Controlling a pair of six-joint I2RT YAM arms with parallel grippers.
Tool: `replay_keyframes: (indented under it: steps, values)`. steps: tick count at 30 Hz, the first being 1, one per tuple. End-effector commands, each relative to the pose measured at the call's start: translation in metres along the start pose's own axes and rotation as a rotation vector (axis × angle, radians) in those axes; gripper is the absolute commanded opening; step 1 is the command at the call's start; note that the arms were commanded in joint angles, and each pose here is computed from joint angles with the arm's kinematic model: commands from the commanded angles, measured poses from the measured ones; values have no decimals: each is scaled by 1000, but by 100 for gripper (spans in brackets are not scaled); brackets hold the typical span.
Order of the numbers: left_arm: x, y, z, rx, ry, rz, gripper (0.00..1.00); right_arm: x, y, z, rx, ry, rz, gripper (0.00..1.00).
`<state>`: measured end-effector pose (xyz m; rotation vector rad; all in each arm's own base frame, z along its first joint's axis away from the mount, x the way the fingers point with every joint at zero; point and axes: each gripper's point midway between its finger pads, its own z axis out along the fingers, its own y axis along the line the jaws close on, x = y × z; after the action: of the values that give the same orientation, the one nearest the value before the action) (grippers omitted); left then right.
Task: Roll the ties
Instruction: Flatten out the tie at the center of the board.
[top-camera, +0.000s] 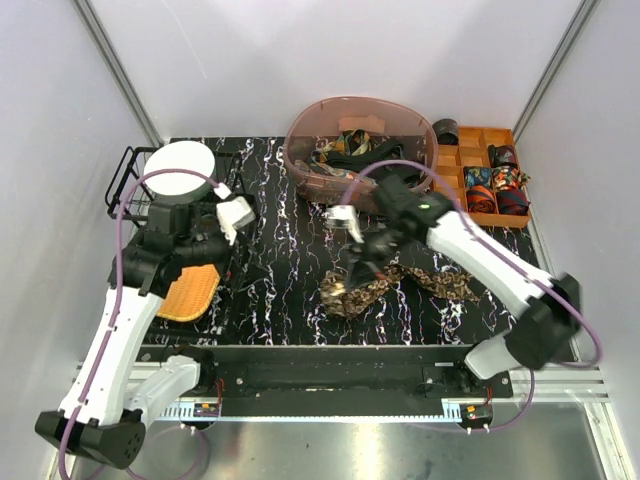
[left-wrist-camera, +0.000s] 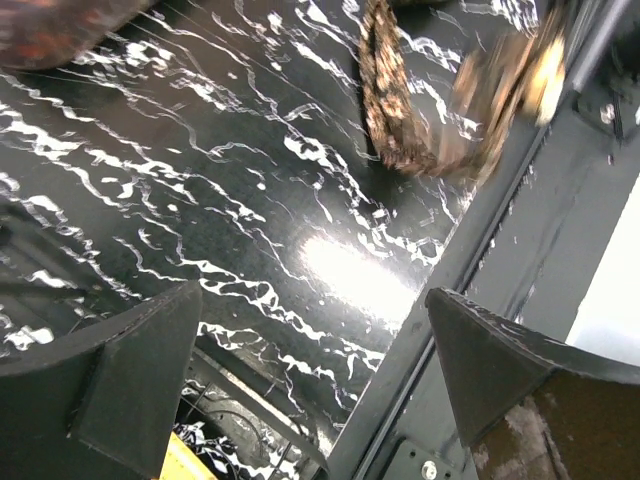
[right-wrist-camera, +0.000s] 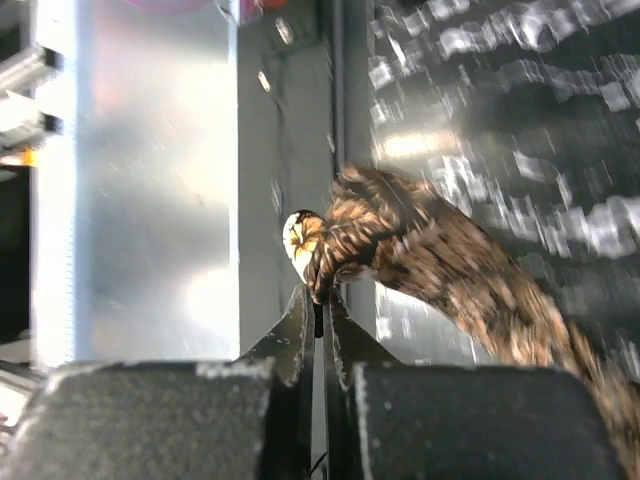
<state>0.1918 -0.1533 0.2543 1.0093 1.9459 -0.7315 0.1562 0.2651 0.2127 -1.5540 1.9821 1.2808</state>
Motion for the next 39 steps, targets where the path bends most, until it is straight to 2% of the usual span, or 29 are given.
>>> replay_keyframes:
  steps: [1, 2, 3, 4, 6, 7, 8, 9, 10, 12, 14, 15, 17, 19, 21, 22, 25, 27, 32, 35, 36, 39]
  values:
    - [-22, 10, -17, -92, -118, -34, 99, -84, -7, 54, -67, -132, 30, 0]
    - [-22, 12, -19, -106, -121, -35, 99, -98, -10, 55, -65, -143, 26, 2]
    - [-20, 15, -21, -124, -120, -36, 99, -94, -24, 65, -59, -111, 72, 15]
    - [-17, 18, -22, -145, -113, -40, 99, -78, -25, 63, -50, -36, 107, 34]
    - [-14, 19, -26, -161, -104, -21, 99, -73, -41, 43, 28, -3, 119, 49]
    - [-11, 17, -25, -150, -97, -11, 99, -62, -46, 29, 51, 7, 142, 74]
    - [-7, 14, -25, -134, -87, 5, 99, -42, -65, 7, 108, -5, 217, 85]
    - [-4, 14, -24, -124, -73, 49, 99, -36, -67, -15, 161, -26, 220, 92]
    - [-1, 15, -22, -118, -60, 63, 99, -16, -67, -31, 188, 9, 218, 94]
    - [13, 9, -10, -45, 19, 128, 99, 26, -81, -72, 345, 78, 227, 95]
    - [23, 10, 1, -28, 91, 162, 99, 80, -89, -99, 449, 216, 205, 93]
    - [26, 2, 14, 30, 130, 198, 99, 97, -92, -124, 527, 213, 221, 91]
    - [22, 4, 27, 41, 133, 233, 99, 135, -96, -146, 562, 281, 213, 87]
    - [26, 7, 49, 63, 200, 269, 99, 168, -102, -175, 599, 302, 264, 82]
    - [31, -1, 67, 106, 266, 349, 99, 190, -112, -192, 611, 320, 303, 82]
    - [39, 5, 82, 94, 328, 367, 99, 208, -118, -211, 655, 328, 328, 82]
    - [48, 1, 113, 134, 398, 395, 97, 247, -128, -240, 699, 313, 447, 82]
    - [49, -2, 128, 154, 414, 377, 95, 265, -132, -244, 679, 293, 521, 80]
    - [58, 9, 164, 154, 459, 366, 91, 293, -142, -238, 674, 198, 693, 66]
    - [65, 13, 173, 152, 487, 356, 89, 299, -154, -229, 695, 137, 773, 65]
    - [68, 13, 175, 154, 491, 354, 89, 303, -166, -232, 752, 114, 796, 66]
    - [75, 14, 180, 155, 499, 338, 89, 316, -176, -225, 792, 104, 854, 65]
